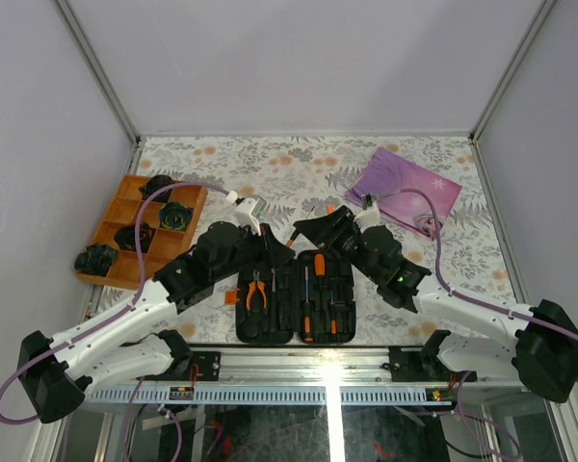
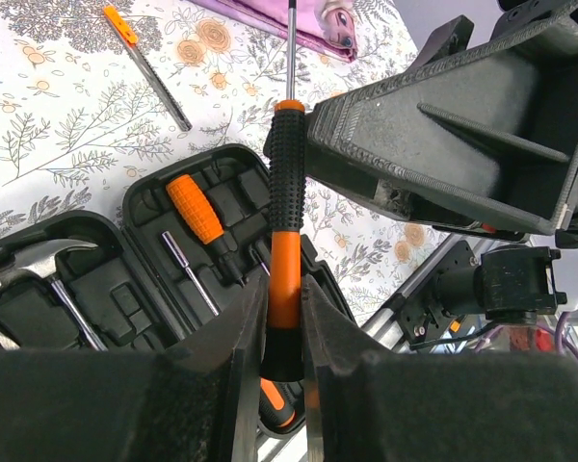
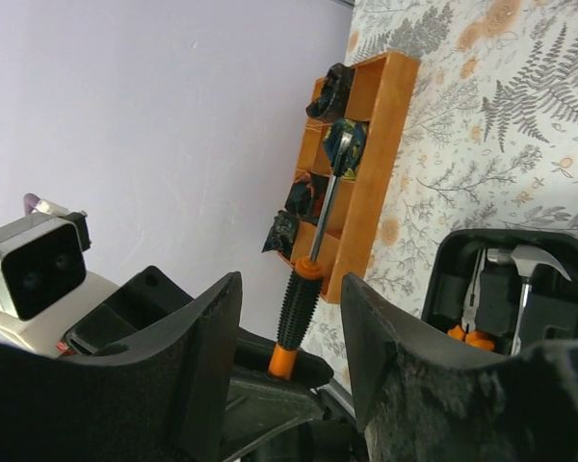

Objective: Sort the tools into containers
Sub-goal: Pick up the screwdriver from the center of the board.

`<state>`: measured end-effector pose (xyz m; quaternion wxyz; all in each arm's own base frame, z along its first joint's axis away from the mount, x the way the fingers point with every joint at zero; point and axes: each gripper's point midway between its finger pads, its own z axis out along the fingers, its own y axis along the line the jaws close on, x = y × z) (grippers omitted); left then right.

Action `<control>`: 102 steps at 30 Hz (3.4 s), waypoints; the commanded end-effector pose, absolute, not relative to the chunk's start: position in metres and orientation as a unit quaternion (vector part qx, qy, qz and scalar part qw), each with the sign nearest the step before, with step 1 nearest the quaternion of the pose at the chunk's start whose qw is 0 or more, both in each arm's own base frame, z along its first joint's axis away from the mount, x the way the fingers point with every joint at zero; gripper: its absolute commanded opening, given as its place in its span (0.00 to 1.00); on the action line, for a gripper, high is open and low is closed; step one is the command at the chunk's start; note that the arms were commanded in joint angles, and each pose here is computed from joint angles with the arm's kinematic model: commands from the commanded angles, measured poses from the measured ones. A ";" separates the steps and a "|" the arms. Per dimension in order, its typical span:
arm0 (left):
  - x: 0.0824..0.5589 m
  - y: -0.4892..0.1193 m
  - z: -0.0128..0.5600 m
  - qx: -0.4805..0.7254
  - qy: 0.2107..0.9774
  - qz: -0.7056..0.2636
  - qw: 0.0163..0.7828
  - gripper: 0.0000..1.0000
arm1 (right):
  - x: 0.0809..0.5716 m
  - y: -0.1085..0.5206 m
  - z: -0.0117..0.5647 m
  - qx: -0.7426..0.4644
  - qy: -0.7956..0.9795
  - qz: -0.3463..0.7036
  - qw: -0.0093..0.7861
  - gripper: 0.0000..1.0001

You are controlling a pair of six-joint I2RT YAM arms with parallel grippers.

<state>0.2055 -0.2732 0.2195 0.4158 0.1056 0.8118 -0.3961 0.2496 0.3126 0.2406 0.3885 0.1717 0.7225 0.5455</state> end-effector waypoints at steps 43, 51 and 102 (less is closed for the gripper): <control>0.198 -0.271 0.246 0.106 0.788 -0.426 0.433 0.62 | 0.258 0.284 0.228 0.001 0.777 0.374 0.507 0.00; 0.202 -0.267 0.267 0.058 0.767 -0.450 0.455 0.61 | 0.221 0.316 0.227 -0.127 0.760 0.445 0.456 0.00; 0.229 -0.255 0.249 -0.017 0.784 -0.404 0.471 0.00 | 0.187 0.343 0.227 -0.178 0.722 0.541 0.393 0.51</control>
